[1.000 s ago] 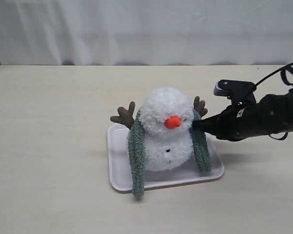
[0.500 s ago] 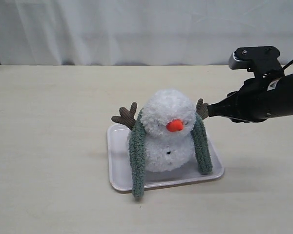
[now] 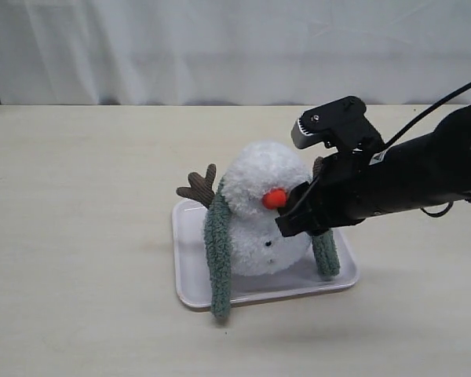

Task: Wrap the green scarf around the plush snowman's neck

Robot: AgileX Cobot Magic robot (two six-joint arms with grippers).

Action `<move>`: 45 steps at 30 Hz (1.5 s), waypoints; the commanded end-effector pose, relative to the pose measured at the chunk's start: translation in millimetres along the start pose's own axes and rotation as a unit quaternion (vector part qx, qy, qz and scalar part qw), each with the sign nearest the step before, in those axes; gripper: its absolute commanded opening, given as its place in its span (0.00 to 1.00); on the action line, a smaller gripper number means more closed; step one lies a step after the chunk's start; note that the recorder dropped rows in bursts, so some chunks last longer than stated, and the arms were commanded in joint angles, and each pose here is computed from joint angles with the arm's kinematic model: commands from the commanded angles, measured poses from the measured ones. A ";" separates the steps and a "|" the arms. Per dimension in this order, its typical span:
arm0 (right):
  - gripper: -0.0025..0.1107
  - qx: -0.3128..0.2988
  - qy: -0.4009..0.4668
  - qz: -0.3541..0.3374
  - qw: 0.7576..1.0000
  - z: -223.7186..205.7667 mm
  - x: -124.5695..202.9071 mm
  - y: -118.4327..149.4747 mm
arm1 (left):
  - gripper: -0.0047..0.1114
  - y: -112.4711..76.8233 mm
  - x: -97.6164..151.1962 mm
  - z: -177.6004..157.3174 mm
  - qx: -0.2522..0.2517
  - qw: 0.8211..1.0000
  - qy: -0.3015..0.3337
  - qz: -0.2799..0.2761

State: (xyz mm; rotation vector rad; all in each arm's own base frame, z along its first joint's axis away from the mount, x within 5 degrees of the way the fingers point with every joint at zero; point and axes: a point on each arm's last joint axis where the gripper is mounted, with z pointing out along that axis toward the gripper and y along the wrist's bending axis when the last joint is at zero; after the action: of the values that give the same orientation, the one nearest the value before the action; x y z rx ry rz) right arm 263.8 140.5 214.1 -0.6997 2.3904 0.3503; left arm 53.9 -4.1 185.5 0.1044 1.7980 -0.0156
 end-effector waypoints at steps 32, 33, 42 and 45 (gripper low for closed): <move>0.46 0.076 0.014 -0.027 0.997 51.0 67.0 -16.7 | 0.04 -0.1 0.1 0.2 0.000 1.000 -0.004 -0.003; 0.46 0.076 0.017 -0.027 0.997 53.8 68.4 -17.0 | 0.04 -0.1 0.1 0.2 0.000 1.000 -0.004 -0.003; 0.23 0.076 0.023 -0.043 0.996 57.2 70.7 -17.9 | 0.04 -0.1 0.1 0.2 0.000 1.000 -0.004 -0.003; 0.06 0.076 0.020 -0.060 0.995 56.3 69.5 -17.9 | 0.04 -0.1 0.1 0.2 0.000 1.000 -0.004 -0.003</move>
State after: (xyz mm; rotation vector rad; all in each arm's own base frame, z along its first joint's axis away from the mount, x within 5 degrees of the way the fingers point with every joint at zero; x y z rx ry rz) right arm 254.6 120.6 124.6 -0.7670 2.3882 0.1080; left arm 53.9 -4.1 185.5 0.1044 1.7980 -0.0156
